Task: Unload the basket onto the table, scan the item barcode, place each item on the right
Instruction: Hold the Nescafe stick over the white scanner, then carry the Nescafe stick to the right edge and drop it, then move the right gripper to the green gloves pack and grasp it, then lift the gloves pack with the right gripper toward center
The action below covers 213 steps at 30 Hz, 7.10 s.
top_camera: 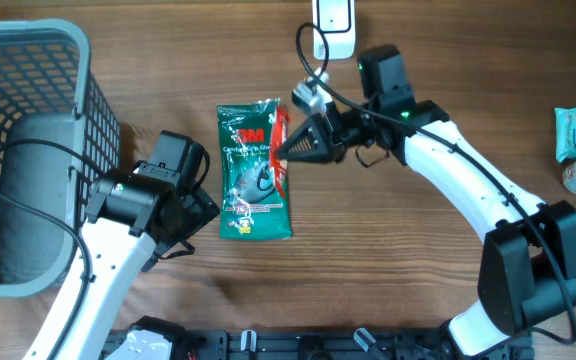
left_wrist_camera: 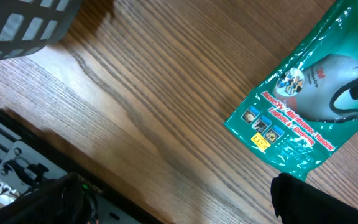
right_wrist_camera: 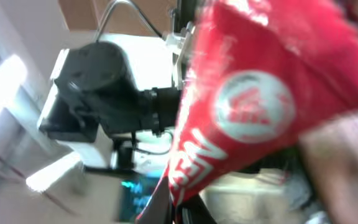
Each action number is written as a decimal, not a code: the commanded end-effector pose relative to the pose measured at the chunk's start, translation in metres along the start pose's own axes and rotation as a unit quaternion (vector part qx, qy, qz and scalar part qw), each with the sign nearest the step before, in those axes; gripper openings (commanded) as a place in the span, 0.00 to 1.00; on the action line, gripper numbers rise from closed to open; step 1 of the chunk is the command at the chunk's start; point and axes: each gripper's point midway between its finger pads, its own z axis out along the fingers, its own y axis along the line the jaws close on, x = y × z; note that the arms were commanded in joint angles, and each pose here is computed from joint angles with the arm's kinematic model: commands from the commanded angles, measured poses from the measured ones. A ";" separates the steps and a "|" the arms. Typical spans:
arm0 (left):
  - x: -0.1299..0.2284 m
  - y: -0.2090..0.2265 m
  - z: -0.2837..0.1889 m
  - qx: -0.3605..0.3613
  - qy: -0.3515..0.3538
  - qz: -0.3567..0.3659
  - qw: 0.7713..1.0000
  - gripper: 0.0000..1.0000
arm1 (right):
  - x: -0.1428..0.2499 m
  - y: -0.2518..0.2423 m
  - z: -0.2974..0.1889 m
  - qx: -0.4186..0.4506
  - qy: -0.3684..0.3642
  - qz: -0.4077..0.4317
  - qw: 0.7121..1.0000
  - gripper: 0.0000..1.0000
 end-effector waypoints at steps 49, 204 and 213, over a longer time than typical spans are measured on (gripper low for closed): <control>0.000 0.000 0.000 0.000 -0.001 -0.006 1.000 1.00 | -0.136 -0.075 -0.186 0.415 -0.396 -0.046 0.818 0.05; 0.000 0.000 0.000 0.000 -0.001 -0.006 1.000 1.00 | 0.077 -0.046 -0.037 0.365 -0.121 0.606 0.696 0.04; 0.000 0.000 0.000 -0.001 -0.001 -0.006 1.000 1.00 | 0.067 -0.044 -0.056 0.352 -0.096 0.519 0.773 0.04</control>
